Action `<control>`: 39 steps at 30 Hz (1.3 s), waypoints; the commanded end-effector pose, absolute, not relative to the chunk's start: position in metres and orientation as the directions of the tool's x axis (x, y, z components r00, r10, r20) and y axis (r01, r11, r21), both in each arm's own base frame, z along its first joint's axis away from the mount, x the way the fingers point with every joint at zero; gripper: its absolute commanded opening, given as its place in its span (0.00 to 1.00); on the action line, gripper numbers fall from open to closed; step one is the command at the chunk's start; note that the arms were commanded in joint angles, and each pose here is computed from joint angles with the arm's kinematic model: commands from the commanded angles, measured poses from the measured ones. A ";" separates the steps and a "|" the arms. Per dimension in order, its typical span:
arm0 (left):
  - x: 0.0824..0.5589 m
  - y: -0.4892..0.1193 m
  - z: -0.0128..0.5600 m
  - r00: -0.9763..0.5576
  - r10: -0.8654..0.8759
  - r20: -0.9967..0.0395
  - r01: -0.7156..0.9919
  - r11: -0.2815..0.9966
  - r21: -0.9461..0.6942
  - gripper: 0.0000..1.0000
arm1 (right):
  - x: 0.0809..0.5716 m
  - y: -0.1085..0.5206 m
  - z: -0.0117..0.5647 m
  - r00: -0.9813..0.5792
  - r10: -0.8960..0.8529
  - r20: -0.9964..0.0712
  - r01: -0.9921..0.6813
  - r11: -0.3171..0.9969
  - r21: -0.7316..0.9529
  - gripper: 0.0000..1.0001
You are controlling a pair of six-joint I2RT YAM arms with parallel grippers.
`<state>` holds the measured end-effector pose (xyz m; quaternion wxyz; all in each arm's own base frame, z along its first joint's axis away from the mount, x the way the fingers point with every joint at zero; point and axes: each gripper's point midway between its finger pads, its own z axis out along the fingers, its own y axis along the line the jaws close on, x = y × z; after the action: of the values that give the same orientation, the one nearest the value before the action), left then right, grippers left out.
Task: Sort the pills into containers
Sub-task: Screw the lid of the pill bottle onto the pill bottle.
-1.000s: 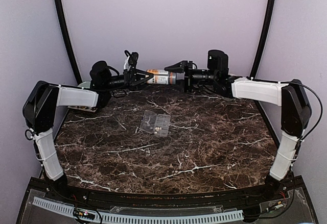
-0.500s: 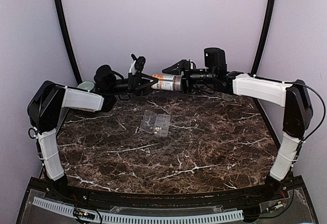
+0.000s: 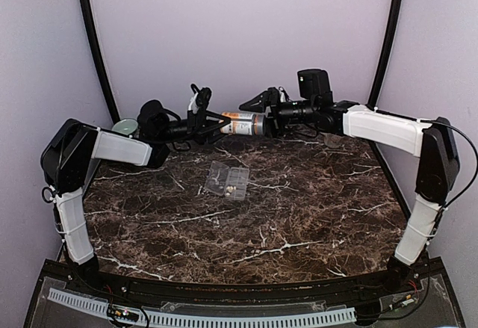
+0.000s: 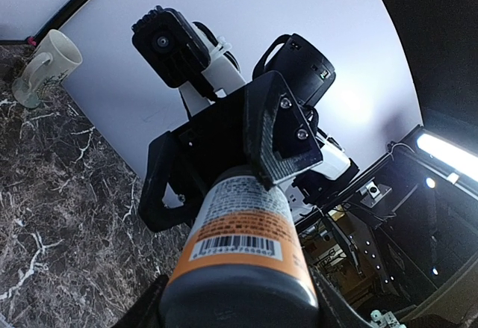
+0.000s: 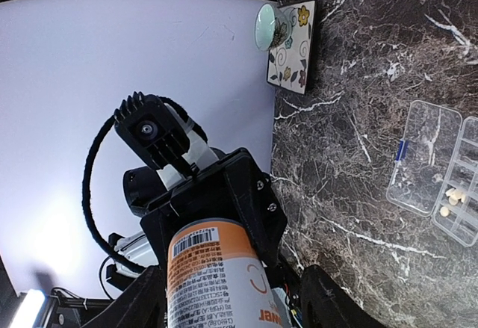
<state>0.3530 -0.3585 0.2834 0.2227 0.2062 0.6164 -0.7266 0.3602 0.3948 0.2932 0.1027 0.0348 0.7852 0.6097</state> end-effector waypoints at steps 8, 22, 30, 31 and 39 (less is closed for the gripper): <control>0.362 -0.351 0.283 -0.819 -0.128 -0.559 0.573 -0.138 -0.808 0.00 | 0.362 0.384 0.333 -0.946 0.212 -0.245 -0.189 0.253 0.949 0.63; 0.362 -0.350 0.280 -0.828 -0.115 -0.549 0.561 -0.144 -0.815 0.00 | 0.370 0.373 0.328 -0.930 0.230 -0.288 -0.217 0.289 0.932 0.69; 0.364 -0.350 0.279 -0.833 -0.115 -0.542 0.554 -0.147 -0.820 0.00 | 0.374 0.366 0.322 -0.920 0.235 -0.312 -0.230 0.319 0.919 0.75; 0.364 -0.350 0.279 -0.834 -0.114 -0.540 0.552 -0.148 -0.821 0.00 | 0.375 0.365 0.321 -0.920 0.237 -0.311 -0.228 0.320 0.920 0.75; 0.366 -0.349 0.281 -0.845 -0.117 -0.522 0.535 -0.164 -0.829 0.00 | 0.379 0.355 0.319 -0.884 0.229 -0.407 -0.296 0.400 0.867 0.77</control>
<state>0.3681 -0.3537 0.2648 0.2030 0.1572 0.6284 -0.7343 0.3793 0.3665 0.2904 0.1810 0.0122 0.8080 0.5606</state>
